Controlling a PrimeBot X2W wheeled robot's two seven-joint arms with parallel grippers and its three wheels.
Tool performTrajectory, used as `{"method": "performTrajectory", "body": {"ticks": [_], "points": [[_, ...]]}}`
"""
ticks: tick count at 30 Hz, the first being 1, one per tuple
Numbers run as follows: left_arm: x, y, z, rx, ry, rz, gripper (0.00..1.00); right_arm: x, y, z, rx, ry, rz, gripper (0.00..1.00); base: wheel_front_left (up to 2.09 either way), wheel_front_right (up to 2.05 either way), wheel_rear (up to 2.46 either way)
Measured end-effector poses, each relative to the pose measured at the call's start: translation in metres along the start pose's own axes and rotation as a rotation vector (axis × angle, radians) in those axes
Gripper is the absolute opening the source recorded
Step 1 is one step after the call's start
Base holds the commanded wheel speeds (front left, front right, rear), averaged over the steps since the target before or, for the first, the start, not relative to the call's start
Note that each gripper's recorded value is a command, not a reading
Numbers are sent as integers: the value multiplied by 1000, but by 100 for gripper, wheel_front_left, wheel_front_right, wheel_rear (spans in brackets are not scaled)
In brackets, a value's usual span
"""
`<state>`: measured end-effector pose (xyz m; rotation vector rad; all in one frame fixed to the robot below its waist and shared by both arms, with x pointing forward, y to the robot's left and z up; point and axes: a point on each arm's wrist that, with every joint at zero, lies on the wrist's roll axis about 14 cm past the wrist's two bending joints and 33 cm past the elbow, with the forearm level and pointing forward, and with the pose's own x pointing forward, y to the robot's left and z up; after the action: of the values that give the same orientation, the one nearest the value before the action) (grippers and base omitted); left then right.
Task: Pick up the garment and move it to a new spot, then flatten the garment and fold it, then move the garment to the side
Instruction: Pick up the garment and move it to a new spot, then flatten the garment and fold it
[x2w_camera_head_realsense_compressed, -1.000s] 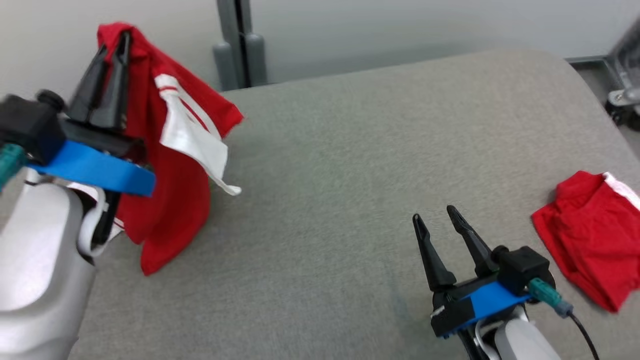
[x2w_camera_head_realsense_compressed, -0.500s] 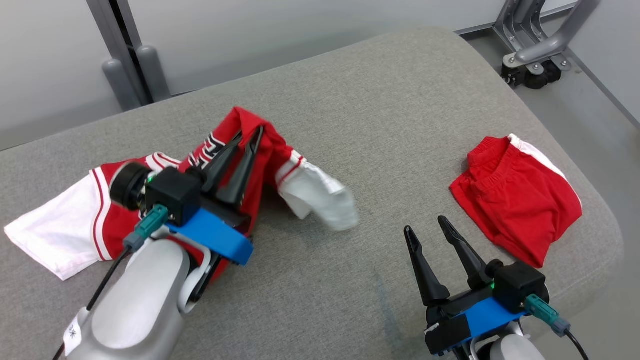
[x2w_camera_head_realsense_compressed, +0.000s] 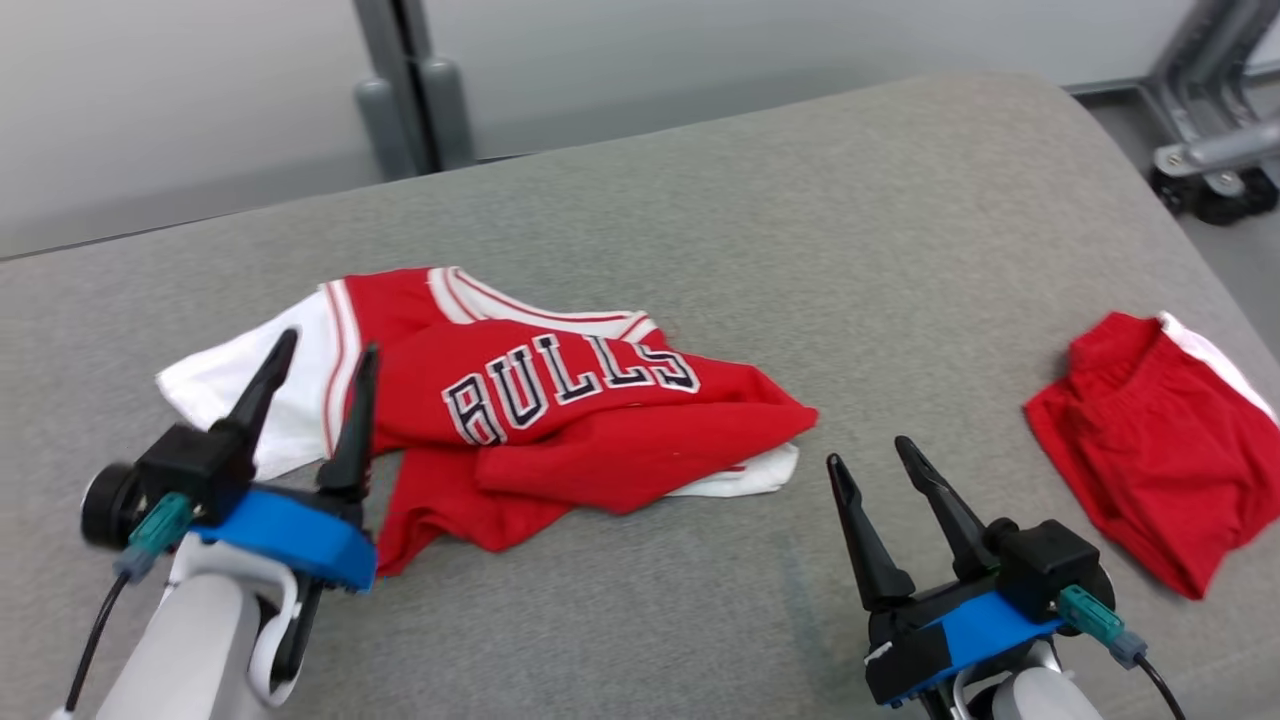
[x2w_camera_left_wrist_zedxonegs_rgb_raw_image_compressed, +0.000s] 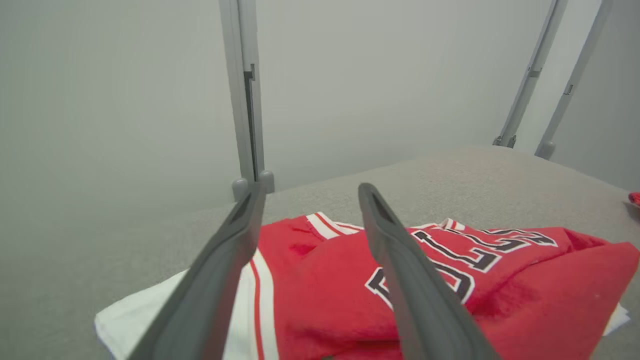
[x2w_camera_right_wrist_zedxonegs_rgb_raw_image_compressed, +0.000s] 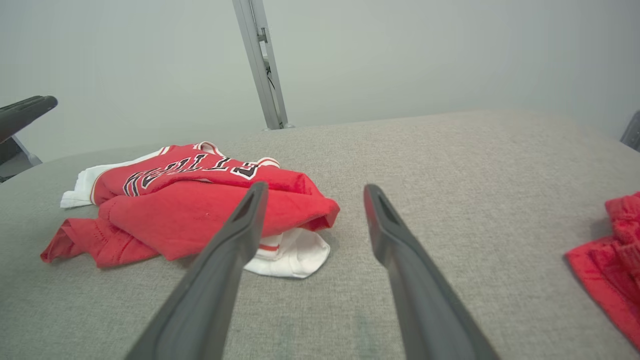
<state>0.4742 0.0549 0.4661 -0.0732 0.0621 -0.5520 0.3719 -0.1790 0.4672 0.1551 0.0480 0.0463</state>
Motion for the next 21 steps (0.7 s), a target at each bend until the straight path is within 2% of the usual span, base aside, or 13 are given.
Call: {"method": "performTrajectory", "body": {"ticks": [5,12,17,21], "points": [[-45,38,-12,-60,17,177,100,9,7,-10,-9,30,28,100,0,0,0],[-101,62,-27,-113,35,346,100,15,19,-17,-21,48,66,100,0,0,0],[-123,62,-33,-119,51,394,100,13,24,-20,-19,59,81,100,0,0,0],[-123,45,-43,-136,78,355,100,11,25,-21,-19,62,85,100,0,0,0]]}}
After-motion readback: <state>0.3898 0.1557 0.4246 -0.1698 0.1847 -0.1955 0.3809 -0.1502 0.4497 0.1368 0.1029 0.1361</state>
